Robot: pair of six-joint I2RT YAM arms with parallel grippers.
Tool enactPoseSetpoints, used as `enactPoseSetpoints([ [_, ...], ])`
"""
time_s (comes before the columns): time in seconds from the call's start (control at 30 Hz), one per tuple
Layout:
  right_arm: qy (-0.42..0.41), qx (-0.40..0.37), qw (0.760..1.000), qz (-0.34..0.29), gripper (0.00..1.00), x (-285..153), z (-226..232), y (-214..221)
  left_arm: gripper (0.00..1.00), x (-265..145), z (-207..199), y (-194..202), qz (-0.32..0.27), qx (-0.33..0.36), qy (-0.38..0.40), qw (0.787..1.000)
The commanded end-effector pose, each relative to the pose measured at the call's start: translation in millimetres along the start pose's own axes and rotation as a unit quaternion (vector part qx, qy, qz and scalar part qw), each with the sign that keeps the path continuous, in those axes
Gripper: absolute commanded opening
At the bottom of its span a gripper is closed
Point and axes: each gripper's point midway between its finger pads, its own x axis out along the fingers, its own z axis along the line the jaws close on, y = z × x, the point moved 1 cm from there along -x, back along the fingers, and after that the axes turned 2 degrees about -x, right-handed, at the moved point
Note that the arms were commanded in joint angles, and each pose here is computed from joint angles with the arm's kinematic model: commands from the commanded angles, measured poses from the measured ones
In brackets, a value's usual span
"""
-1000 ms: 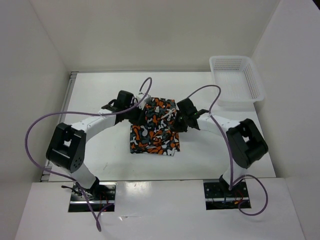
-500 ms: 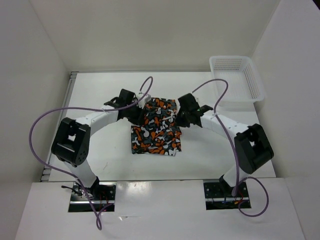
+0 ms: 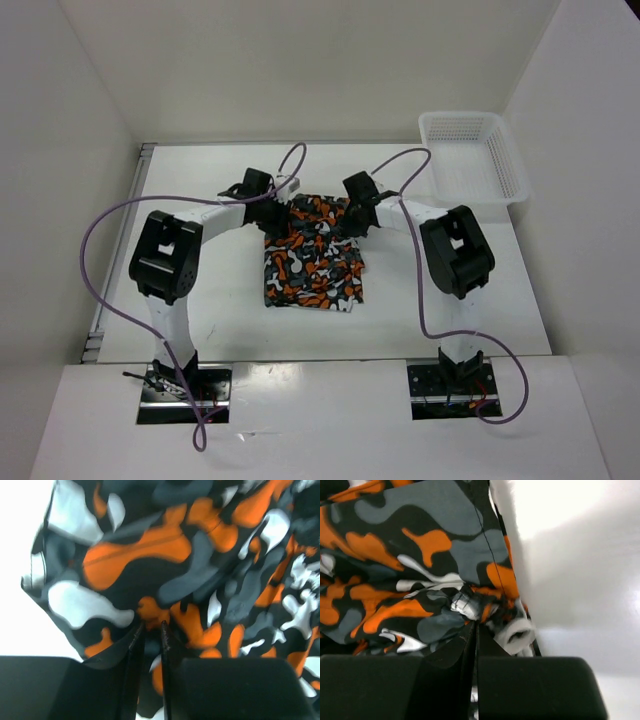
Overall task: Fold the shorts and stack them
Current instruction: Fold the shorts
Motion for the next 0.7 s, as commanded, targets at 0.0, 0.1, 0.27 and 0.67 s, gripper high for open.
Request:
enactPoseSetpoints([
  [0.0, -0.007, -0.008, 0.999, -0.039, 0.06, -2.0, 15.2, -33.8, 0.27, -4.6, 8.3, -20.1, -0.027, 0.008, -0.017, 0.999],
  [0.1, -0.025, -0.005, 0.998, -0.065, 0.11, -26.4, 27.7, -50.3, 0.36, -11.7, 6.3, -32.8, -0.029, 0.008, -0.017, 0.999],
  [0.27, -0.118, -0.016, 0.980, -0.157, 0.91, -135.6, 64.1, -94.9, 0.85, -81.6, -20.4, -96.2, -0.114, 0.039, -0.008, 0.993],
  [0.67, 0.000, 0.034, 0.971, -0.236, 1.00, -246.9, -59.7, -72.7, 0.95, -230.0, -7.8, -76.8, -0.232, 0.024, -0.047, 0.971],
])
